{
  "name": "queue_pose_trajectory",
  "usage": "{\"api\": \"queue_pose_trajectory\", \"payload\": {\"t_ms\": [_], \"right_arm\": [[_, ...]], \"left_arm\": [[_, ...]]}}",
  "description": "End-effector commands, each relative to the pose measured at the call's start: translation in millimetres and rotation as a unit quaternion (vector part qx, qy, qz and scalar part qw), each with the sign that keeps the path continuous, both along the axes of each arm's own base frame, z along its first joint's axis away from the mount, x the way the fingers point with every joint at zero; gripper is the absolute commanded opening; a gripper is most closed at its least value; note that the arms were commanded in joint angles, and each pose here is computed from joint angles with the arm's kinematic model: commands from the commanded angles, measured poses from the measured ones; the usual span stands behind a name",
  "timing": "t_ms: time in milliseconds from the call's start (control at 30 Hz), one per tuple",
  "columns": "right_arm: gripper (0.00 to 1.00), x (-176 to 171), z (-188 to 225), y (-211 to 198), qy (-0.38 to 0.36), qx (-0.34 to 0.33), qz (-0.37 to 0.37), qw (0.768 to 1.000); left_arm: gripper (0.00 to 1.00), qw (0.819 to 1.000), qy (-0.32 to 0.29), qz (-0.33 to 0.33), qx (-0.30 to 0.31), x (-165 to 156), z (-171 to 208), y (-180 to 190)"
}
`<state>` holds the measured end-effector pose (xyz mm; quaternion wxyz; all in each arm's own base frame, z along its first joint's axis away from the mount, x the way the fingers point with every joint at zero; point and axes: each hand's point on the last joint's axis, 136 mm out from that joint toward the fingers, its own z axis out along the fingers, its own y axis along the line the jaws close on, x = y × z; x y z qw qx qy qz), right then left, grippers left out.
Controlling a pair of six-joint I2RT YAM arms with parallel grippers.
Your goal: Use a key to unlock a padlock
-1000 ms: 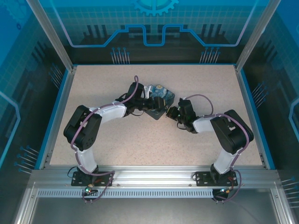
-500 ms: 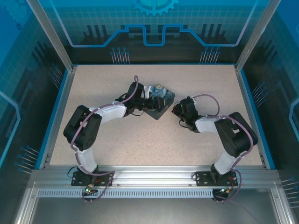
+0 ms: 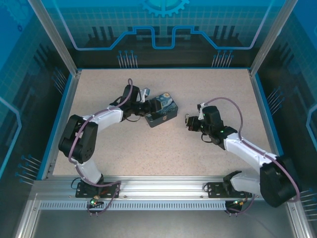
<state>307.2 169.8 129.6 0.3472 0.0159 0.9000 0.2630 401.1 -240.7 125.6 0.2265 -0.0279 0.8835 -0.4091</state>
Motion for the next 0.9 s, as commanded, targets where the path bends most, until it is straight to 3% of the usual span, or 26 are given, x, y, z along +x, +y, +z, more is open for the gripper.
{"api": "queue_pose_trajectory", "payload": {"t_ms": [0,167,300,600,867], "right_arm": [[0.05,-46.2,-10.9,15.8,0.081,-0.010,0.092,0.992],[0.05,-67.7,-20.9,37.8,0.136,0.011,0.115,0.984],[0.05,-68.5,-33.7,54.5,0.163,0.030,0.114,0.979],[0.05,-52.1,-60.0,82.1,0.204,0.082,0.098,0.971],[0.06,-50.3,-83.2,95.4,0.236,0.099,0.102,0.961]], "left_arm": [[0.76,0.999,-0.029,-0.018,-0.020,-10.2,35.9,3.8],[0.84,0.993,-0.111,-0.010,-0.030,-13.6,98.2,19.8],[0.98,0.986,-0.164,0.032,-0.010,-24.6,127.4,51.0],[0.99,0.960,-0.209,0.188,0.009,-51.2,132.0,133.5],[0.99,0.956,-0.194,0.219,0.019,-65.9,116.0,155.8]]}}
